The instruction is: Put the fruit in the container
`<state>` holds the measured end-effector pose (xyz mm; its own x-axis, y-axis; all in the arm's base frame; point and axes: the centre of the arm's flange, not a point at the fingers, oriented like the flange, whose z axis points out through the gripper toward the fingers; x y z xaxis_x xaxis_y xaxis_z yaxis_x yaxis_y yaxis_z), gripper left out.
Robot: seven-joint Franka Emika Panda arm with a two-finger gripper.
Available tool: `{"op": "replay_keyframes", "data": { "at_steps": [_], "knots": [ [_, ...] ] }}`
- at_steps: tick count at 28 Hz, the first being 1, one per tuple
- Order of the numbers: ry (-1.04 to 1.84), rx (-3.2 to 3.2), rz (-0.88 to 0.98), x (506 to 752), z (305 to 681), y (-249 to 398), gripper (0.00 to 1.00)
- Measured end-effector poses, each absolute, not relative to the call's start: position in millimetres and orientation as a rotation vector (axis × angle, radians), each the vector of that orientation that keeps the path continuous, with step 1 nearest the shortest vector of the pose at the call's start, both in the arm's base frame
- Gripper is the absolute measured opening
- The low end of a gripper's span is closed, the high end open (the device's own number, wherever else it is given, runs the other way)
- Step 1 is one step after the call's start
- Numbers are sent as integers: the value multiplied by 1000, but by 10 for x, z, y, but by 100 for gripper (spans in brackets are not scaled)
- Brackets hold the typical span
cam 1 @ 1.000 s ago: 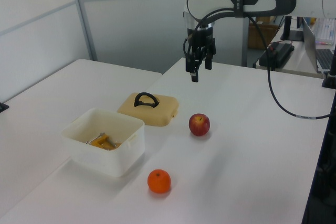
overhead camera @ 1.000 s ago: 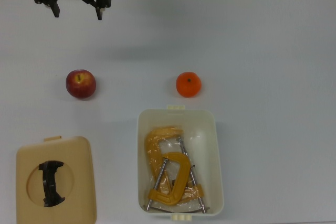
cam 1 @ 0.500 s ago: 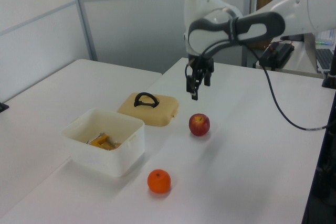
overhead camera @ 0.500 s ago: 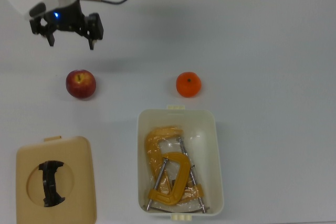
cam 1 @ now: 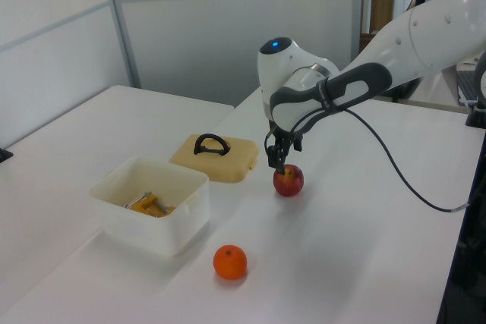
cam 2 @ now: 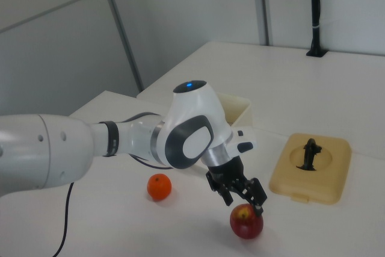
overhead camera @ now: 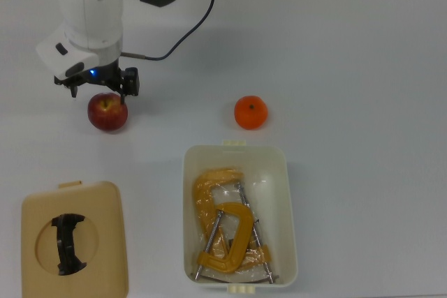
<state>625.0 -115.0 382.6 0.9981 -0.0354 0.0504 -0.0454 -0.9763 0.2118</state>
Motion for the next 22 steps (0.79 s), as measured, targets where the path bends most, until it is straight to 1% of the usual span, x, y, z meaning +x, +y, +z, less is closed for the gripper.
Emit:
{"op": "replay_keyframes", "data": {
  "at_steps": [10,16,17,20,22],
  "knots": [
    [-67,2848,44,6340,3292,-1089,100],
    [-83,2824,28,6354,3102,-1041,100],
    [-82,2824,27,6354,3097,-1039,99],
    [-87,2824,32,6359,3110,-1038,91],
    [-109,2823,42,6367,3131,-1038,90]
  ]
}}
